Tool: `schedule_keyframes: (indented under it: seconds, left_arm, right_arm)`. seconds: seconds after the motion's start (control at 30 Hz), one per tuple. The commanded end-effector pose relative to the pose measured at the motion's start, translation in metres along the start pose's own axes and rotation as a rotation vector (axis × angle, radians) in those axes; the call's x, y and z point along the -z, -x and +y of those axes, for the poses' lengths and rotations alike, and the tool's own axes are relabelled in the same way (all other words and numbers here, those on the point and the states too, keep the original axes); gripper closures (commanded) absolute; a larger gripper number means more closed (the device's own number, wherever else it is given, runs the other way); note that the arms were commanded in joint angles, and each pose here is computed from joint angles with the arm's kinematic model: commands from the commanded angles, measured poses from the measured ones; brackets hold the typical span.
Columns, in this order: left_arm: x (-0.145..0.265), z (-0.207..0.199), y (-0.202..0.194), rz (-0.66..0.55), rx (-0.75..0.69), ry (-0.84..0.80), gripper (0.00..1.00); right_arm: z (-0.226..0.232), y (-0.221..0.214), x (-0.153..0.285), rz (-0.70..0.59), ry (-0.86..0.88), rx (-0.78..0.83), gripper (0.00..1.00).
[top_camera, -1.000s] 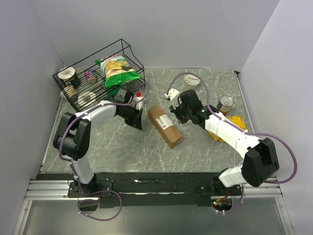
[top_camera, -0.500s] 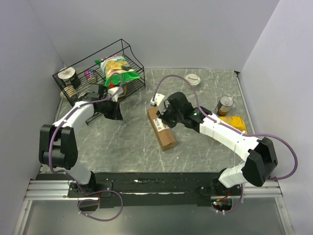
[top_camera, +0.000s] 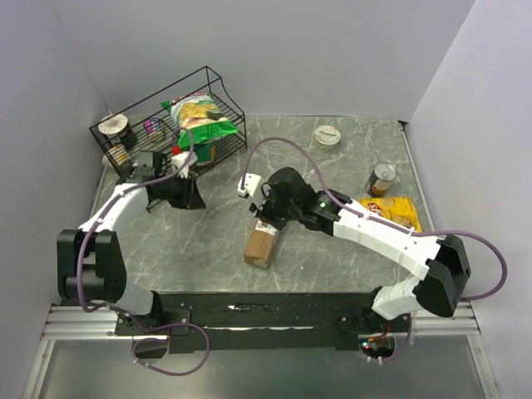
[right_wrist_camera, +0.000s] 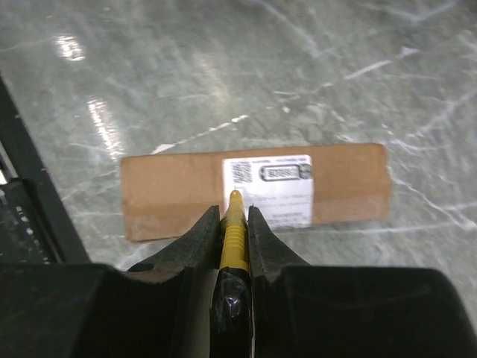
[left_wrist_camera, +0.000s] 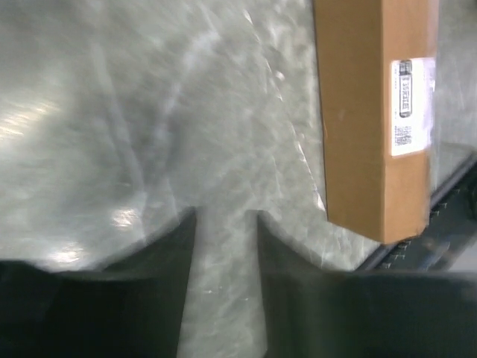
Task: Unpack the express box
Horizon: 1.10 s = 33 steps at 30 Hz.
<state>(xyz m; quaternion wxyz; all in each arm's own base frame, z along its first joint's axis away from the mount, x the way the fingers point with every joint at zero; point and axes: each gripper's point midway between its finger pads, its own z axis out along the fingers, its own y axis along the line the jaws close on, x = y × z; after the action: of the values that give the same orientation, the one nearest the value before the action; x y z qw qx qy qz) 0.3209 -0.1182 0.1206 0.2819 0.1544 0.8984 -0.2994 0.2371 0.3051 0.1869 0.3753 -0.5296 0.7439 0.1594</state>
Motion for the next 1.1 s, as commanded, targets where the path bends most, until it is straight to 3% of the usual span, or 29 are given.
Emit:
schedule_keyframes:
  seconds: [0.0, 0.07, 0.13, 0.17, 0.3, 0.5, 0.6, 0.7, 0.73, 0.83, 1.07]
  left_arm:
    - [-0.013, -0.047, -0.009, 0.001, 0.021, -0.156, 0.47]
    - [-0.022, -0.063, -0.007, 0.017, -0.002, -0.152, 0.33]
    - [-0.035, -0.098, 0.002, 0.034, -0.076, -0.210, 0.29]
    - [-0.040, -0.106, 0.006, 0.039, -0.072, -0.206, 0.19]
    - [-0.079, -0.132, 0.016, 0.108, -0.075, -0.210, 0.15]
    - [-0.121, -0.116, -0.007, 0.228, -0.044, -0.131, 0.17]
    - [-0.130, -0.119, -0.024, 0.272, -0.029, -0.165, 0.21]
    - [-0.130, -0.114, -0.037, 0.298, 0.010, -0.167, 0.45]
    - [-0.127, -0.114, -0.040, 0.300, 0.014, -0.179, 0.58]
    - [-0.112, -0.110, -0.044, 0.281, 0.065, -0.229, 0.77]
    - [-0.103, -0.071, -0.049, 0.243, 0.148, -0.214, 0.84]
  right_arm:
    - [-0.037, 0.018, 0.034, -0.069, -0.152, -0.015, 1.00]
    - [-0.056, 0.006, 0.048, -0.053, -0.209, -0.044, 1.00]
    - [-0.072, -0.010, 0.058, -0.028, -0.254, -0.085, 1.00]
    - [-0.093, -0.020, 0.070, -0.025, -0.311, -0.135, 1.00]
    - [-0.131, -0.052, 0.094, -0.013, -0.433, -0.280, 1.00]
    - [-0.147, -0.070, 0.125, -0.039, -0.521, -0.343, 1.00]
    - [-0.150, -0.080, 0.130, -0.046, -0.536, -0.387, 1.00]
    - [-0.151, -0.087, 0.134, -0.053, -0.541, -0.421, 1.00]
    - [-0.150, -0.088, 0.134, -0.053, -0.537, -0.428, 1.00]
    - [-0.149, -0.091, 0.134, -0.055, -0.531, -0.442, 1.00]
    - [-0.150, -0.098, 0.125, -0.040, -0.511, -0.464, 1.00]
